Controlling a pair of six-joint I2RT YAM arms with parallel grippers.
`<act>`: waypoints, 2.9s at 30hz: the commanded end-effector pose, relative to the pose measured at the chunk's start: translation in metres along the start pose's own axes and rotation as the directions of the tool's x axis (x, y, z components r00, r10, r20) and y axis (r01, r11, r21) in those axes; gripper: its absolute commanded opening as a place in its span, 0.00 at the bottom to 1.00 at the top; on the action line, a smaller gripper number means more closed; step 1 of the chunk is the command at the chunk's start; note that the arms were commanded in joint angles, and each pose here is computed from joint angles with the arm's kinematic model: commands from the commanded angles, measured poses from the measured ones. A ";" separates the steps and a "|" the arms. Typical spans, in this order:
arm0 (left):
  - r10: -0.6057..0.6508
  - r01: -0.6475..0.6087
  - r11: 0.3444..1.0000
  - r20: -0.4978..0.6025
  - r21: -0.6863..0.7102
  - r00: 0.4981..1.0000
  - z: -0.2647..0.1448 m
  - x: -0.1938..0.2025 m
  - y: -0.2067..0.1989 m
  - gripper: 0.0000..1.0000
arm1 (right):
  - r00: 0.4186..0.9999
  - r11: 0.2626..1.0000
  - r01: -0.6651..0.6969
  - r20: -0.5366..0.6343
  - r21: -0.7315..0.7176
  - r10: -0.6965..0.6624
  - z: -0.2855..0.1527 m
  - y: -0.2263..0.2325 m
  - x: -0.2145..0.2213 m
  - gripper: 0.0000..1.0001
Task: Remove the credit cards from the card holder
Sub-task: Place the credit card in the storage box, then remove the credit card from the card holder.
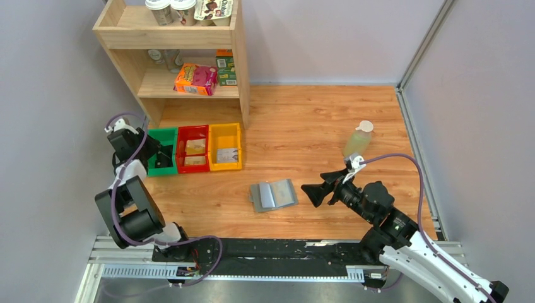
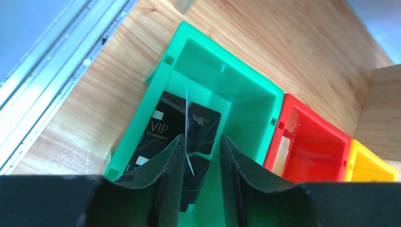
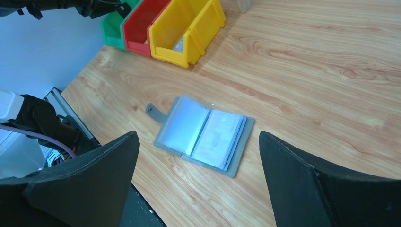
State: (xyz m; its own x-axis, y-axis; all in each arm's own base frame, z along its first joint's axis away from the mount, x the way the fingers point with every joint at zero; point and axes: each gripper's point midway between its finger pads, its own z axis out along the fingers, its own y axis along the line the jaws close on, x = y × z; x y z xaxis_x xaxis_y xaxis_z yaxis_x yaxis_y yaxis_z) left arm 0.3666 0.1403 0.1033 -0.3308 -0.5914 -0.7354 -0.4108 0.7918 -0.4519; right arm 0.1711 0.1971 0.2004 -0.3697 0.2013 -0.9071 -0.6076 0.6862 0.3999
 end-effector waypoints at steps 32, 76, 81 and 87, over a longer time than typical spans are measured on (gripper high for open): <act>0.311 -0.160 0.880 -0.288 0.447 0.906 -0.191 0.131 -0.196 0.78 | 0.875 0.971 -0.070 -0.454 0.227 0.169 0.050 -0.013 0.063 0.84; 0.529 -0.234 0.809 -0.495 0.539 0.689 -0.176 0.338 -0.222 0.21 | 0.725 0.966 -0.112 -0.646 0.233 0.239 0.114 -0.003 0.126 0.44; 0.495 -0.197 0.826 -0.512 0.528 0.702 -0.177 0.343 -0.219 0.17 | 0.726 0.970 -0.124 -0.647 0.211 0.234 0.113 0.003 0.123 0.44; 0.454 -0.153 0.842 -0.524 0.518 0.721 -0.177 0.347 -0.217 0.14 | 0.745 0.980 -0.149 -0.636 0.136 0.201 0.112 0.027 0.107 0.54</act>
State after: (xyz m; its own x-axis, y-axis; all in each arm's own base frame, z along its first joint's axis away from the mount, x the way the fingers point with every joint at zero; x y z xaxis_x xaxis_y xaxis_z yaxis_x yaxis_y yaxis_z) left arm 0.1854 -0.2492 0.0243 -0.8844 -0.0875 -0.4585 0.1501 0.8768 -0.4569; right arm 0.1895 0.2871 0.0529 -0.8920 -0.1726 -0.4177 -0.3636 0.8230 0.4364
